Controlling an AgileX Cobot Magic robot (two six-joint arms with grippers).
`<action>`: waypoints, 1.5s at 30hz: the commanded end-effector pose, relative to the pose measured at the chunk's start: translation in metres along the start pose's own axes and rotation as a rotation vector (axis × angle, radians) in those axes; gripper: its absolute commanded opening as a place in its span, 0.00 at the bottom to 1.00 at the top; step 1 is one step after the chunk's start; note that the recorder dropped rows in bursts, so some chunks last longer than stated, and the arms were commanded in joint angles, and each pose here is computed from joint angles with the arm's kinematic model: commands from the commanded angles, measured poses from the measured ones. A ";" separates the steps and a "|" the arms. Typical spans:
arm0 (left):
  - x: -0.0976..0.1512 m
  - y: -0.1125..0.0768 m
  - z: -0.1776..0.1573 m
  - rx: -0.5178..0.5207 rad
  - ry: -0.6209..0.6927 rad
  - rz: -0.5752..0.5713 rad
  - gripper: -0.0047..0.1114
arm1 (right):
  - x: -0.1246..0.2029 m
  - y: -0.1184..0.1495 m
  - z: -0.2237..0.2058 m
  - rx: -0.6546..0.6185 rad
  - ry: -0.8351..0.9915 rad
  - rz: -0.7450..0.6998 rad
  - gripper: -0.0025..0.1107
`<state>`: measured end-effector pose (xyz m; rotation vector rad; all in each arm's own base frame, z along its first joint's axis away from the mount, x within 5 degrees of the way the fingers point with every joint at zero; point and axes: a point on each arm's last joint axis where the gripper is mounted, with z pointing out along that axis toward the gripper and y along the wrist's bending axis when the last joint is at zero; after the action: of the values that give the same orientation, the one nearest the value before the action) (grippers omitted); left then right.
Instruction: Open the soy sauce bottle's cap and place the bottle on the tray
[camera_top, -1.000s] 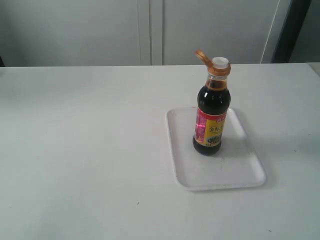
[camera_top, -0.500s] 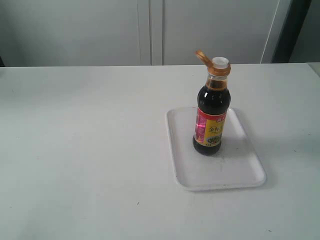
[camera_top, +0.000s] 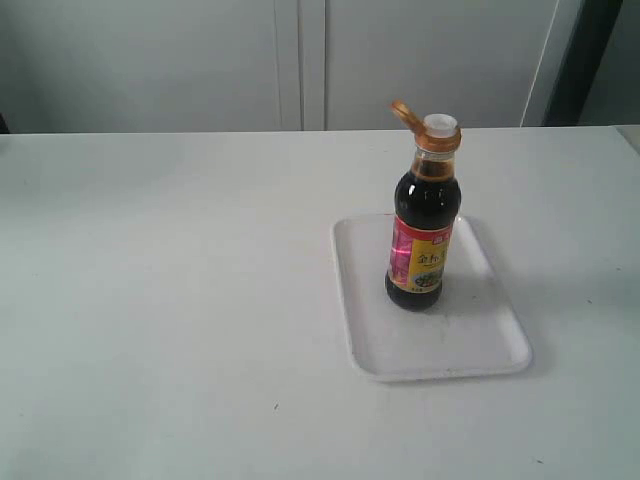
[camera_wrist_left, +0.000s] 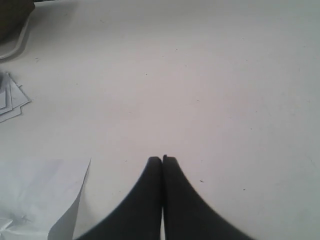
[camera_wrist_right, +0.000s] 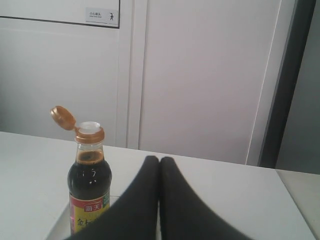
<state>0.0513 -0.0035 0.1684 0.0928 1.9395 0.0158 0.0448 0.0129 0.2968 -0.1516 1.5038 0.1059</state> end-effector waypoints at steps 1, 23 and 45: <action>-0.004 0.001 0.001 -0.013 -0.074 -0.059 0.04 | 0.001 0.000 0.000 0.000 -0.004 0.000 0.02; 0.001 0.000 0.001 -0.004 -0.019 -0.058 0.04 | 0.001 0.000 0.000 0.000 -0.004 0.000 0.02; 0.001 0.000 0.001 -0.004 -0.019 -0.058 0.04 | 0.001 0.000 0.000 0.000 -0.004 0.000 0.02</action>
<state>0.0522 -0.0032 0.1684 0.0499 1.9207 -0.0091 0.0448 0.0129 0.2968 -0.1516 1.5038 0.1059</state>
